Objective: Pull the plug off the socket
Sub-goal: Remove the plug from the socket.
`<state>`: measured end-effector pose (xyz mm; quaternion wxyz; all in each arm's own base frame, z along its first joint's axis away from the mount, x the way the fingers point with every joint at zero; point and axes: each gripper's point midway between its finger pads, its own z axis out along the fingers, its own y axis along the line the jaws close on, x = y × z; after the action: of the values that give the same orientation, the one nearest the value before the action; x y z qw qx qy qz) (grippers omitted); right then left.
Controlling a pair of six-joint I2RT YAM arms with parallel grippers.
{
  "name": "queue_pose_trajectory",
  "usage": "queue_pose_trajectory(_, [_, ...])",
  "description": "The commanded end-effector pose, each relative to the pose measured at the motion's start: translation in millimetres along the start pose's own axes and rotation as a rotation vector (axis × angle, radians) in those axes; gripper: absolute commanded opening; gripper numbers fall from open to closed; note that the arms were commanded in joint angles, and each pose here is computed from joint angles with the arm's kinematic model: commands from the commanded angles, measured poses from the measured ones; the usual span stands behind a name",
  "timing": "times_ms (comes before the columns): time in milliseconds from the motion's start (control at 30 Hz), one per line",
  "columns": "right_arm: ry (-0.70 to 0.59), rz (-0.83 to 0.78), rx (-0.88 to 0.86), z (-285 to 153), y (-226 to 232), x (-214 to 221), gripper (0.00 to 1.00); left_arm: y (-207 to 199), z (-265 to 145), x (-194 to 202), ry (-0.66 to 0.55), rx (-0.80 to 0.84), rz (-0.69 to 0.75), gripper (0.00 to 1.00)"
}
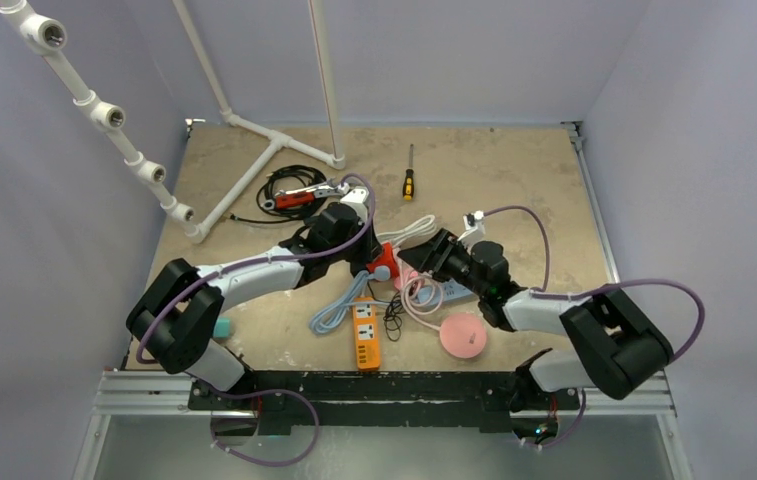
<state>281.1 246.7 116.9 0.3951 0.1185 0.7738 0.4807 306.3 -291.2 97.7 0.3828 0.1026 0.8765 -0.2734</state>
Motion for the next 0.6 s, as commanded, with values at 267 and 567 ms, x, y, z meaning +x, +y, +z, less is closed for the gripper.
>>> queue_pose_trajectory(267, [0.067,0.032,-0.151,17.4,18.1,10.1,0.69,-14.1,-15.8,-24.0,-0.081,0.062,0.044,0.00])
queue_pose_trajectory(567, [0.071,0.079,-0.177,26.3,16.0,10.6,0.64,-18.6,-17.7,-24.7,-0.085,0.075,0.054,0.00])
